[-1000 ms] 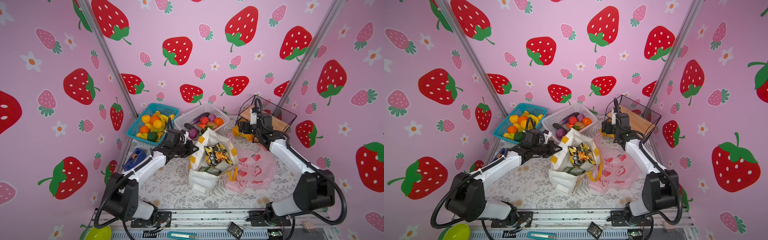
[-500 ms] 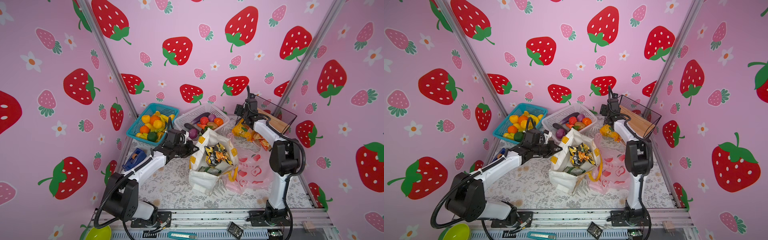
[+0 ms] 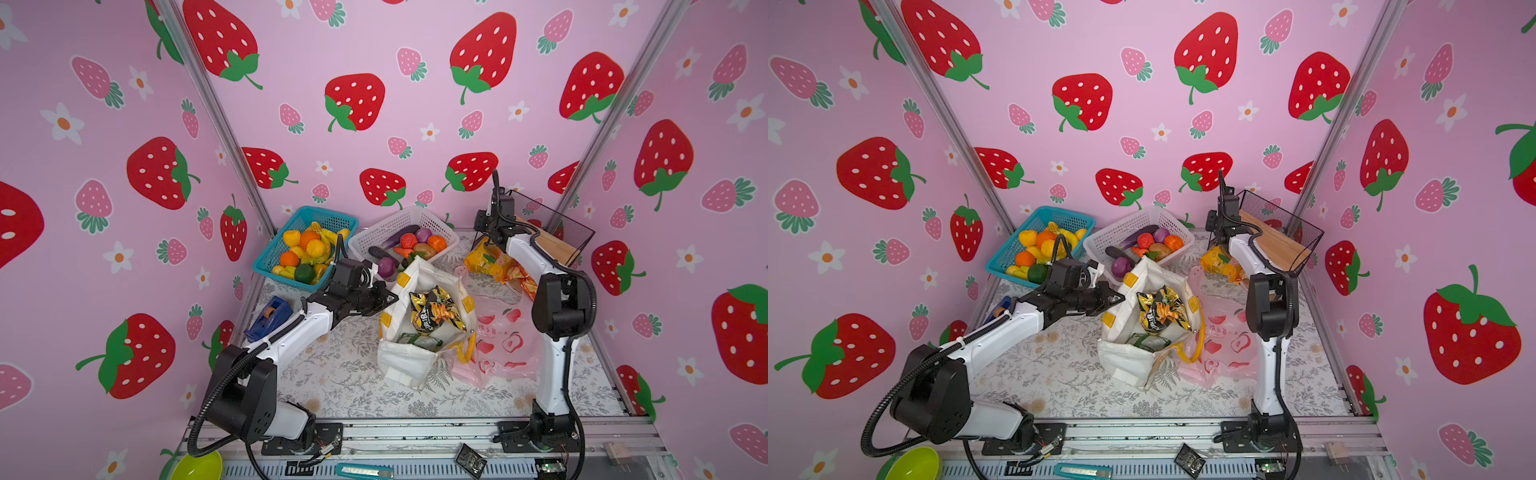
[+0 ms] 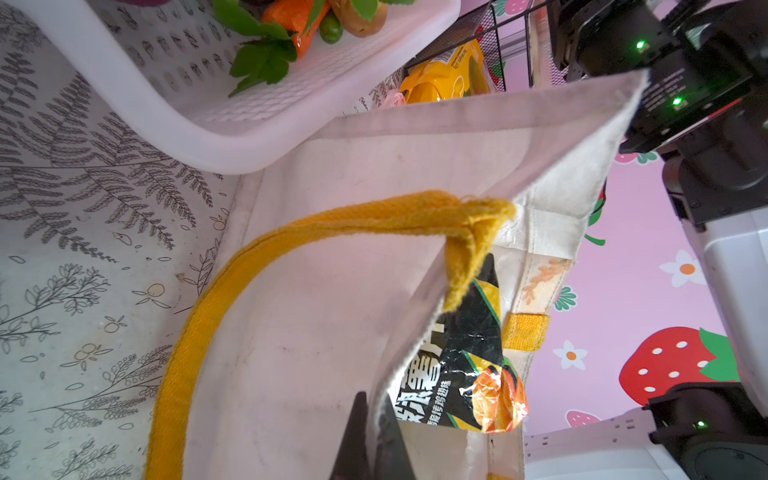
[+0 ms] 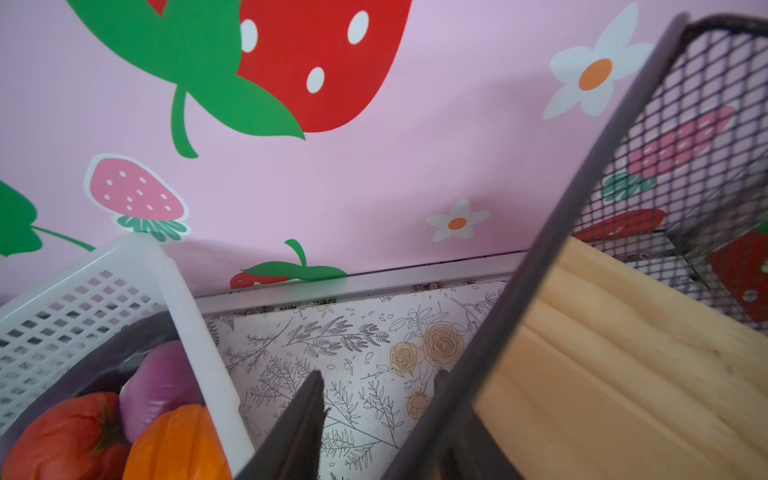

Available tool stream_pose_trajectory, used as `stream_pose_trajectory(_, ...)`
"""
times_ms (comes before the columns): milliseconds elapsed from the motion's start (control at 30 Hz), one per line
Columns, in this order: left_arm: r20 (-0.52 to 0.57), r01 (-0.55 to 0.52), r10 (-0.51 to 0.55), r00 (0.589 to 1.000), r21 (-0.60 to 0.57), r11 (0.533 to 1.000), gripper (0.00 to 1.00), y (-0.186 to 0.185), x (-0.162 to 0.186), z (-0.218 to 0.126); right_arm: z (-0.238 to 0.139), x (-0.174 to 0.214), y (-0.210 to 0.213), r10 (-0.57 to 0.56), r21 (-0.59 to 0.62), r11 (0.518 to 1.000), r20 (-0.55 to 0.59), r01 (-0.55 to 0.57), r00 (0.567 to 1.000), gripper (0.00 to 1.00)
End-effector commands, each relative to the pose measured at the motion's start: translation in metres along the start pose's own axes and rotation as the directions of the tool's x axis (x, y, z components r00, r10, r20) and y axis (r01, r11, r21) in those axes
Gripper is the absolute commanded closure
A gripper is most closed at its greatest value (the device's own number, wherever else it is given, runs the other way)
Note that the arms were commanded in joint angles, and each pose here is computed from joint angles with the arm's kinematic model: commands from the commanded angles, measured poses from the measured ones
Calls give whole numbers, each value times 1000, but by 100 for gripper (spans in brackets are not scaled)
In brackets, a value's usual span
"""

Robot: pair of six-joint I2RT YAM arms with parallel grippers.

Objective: Place the mixed food into the grocery bags and tie them

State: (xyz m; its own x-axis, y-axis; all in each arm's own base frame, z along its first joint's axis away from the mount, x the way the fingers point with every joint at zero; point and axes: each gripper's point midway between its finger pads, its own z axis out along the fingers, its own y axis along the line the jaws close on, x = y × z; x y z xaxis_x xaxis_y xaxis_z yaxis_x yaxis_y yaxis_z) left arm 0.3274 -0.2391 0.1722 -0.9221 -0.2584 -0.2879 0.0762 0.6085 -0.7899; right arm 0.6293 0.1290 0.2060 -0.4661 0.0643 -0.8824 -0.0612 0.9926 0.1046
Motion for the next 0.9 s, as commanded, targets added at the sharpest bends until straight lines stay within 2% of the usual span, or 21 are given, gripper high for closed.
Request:
stream_pose_trajectory(0,-18,-1,1,1000,-6,1000,100,-3,2,1,10,8,-34,-61,-3,998,-64,61,996,57)
stream_pose_trajectory(133,-20,1,-1,1000,-8,1000,100,-3,1,3,20,6,-39,-83,-72,994,-69,78,994,57)
stream_pose_trajectory(467,-20,0,0,1000,-19,1000,100,-2,1,7,46,-8,-5,-97,-270,959,-31,85,995,63)
stream_pose_trajectory(867,-29,1,-2,1000,-26,1000,100,-2,0,11,41,-18,70,-136,-488,860,61,148,989,65)
